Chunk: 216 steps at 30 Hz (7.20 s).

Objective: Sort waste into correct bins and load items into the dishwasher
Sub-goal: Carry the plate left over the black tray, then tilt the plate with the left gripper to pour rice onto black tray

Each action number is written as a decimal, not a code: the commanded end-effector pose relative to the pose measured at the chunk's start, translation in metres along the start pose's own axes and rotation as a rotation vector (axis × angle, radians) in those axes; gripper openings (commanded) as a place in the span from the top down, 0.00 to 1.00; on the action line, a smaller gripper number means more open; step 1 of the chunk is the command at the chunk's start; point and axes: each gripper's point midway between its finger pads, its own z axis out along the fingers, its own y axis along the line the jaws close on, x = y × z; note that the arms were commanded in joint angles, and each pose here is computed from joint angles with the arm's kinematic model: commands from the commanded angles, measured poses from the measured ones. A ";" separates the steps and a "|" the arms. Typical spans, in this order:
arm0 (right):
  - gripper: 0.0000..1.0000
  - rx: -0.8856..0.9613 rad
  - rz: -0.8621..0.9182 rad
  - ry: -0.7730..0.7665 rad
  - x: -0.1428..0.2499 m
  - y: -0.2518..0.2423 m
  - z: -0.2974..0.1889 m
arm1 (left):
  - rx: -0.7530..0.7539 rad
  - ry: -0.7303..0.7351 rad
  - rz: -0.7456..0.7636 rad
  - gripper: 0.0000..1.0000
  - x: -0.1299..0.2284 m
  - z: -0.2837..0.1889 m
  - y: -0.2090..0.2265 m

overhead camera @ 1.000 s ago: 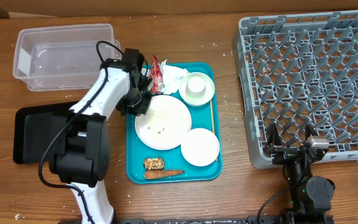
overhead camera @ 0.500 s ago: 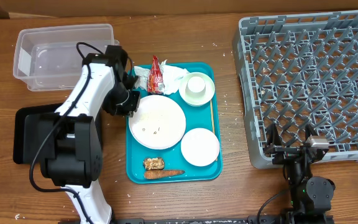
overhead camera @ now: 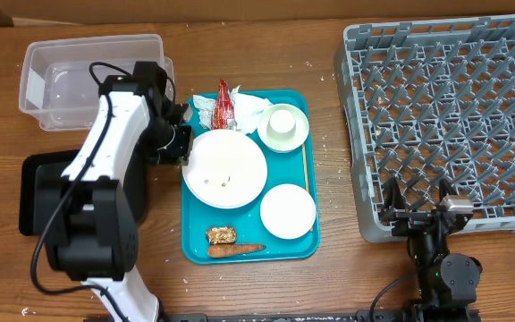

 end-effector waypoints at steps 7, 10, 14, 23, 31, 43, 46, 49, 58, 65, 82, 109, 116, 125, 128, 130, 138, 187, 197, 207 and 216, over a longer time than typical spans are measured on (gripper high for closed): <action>0.00 0.009 -0.004 -0.006 0.001 -0.002 0.000 | 0.044 -0.123 -0.109 0.96 0.012 -0.062 0.010; 0.00 0.009 -0.004 -0.006 0.001 -0.002 0.000 | 0.044 -0.141 -0.168 0.96 0.019 -0.073 0.021; 0.00 0.009 -0.004 -0.006 0.001 -0.002 0.000 | 0.048 -0.182 -0.306 0.96 0.027 -0.091 0.039; 0.00 0.009 -0.004 -0.006 0.001 -0.002 0.000 | 0.049 -0.243 -0.549 0.96 0.053 -0.119 0.093; 0.00 0.008 -0.004 -0.005 0.001 -0.002 0.000 | 0.065 -0.216 -0.757 0.96 0.086 -0.125 0.132; 0.00 0.009 -0.004 -0.006 0.001 -0.002 0.000 | 0.059 -0.245 -1.014 0.96 0.141 -0.147 0.168; 0.00 0.009 -0.004 -0.006 0.001 -0.002 0.000 | 0.030 -0.260 -1.152 0.96 0.165 -0.154 0.181; 0.00 0.009 -0.004 -0.006 0.001 -0.002 0.000 | 0.031 -0.280 -1.210 0.96 0.176 -0.158 0.183; 0.00 0.009 -0.004 -0.006 0.001 -0.002 0.000 | -0.120 -0.255 -1.401 0.96 0.209 -0.161 0.200; 0.00 0.009 -0.004 -0.006 0.001 -0.002 0.000 | -0.215 -0.222 -1.469 0.96 0.225 -0.161 0.206; 0.00 0.009 -0.004 -0.006 0.001 -0.002 0.000 | -0.271 -0.143 -1.538 0.96 0.238 -0.124 0.215; 0.00 0.009 -0.004 -0.006 0.001 -0.002 0.000 | -0.545 -0.229 -1.551 0.96 0.235 -0.133 0.244; 0.00 0.009 -0.004 -0.006 0.001 -0.002 0.000 | -0.635 -0.261 -1.455 0.96 0.217 -0.140 0.241; 0.00 0.009 -0.004 -0.006 0.001 -0.002 0.000 | -0.686 -0.258 -1.439 0.96 0.218 -0.143 0.243; 0.00 0.009 -0.004 -0.006 0.001 -0.002 0.000 | -0.689 -0.260 -1.438 0.96 0.218 -0.144 0.243; 0.00 0.009 -0.004 -0.006 0.001 -0.002 0.000 | -0.691 -0.263 -1.427 0.96 0.215 -0.144 0.242; 0.00 0.009 -0.004 -0.006 0.001 -0.002 0.000 | -0.836 -0.295 -1.295 0.96 0.197 -0.158 0.235; 0.00 0.009 -0.004 -0.006 0.001 -0.002 0.000 | -1.284 -0.422 -0.760 0.96 0.126 -0.229 0.237; 0.00 0.009 -0.004 -0.006 0.001 -0.002 0.000 | -1.377 -0.383 -0.637 0.96 0.117 -0.241 0.224; 0.00 0.009 -0.004 -0.006 0.001 -0.002 0.000 | -1.466 -0.398 -0.596 0.96 0.111 -0.253 0.211; 0.00 0.009 -0.004 -0.006 0.001 -0.002 0.000 | -1.576 -0.426 -0.570 0.96 0.103 -0.273 0.200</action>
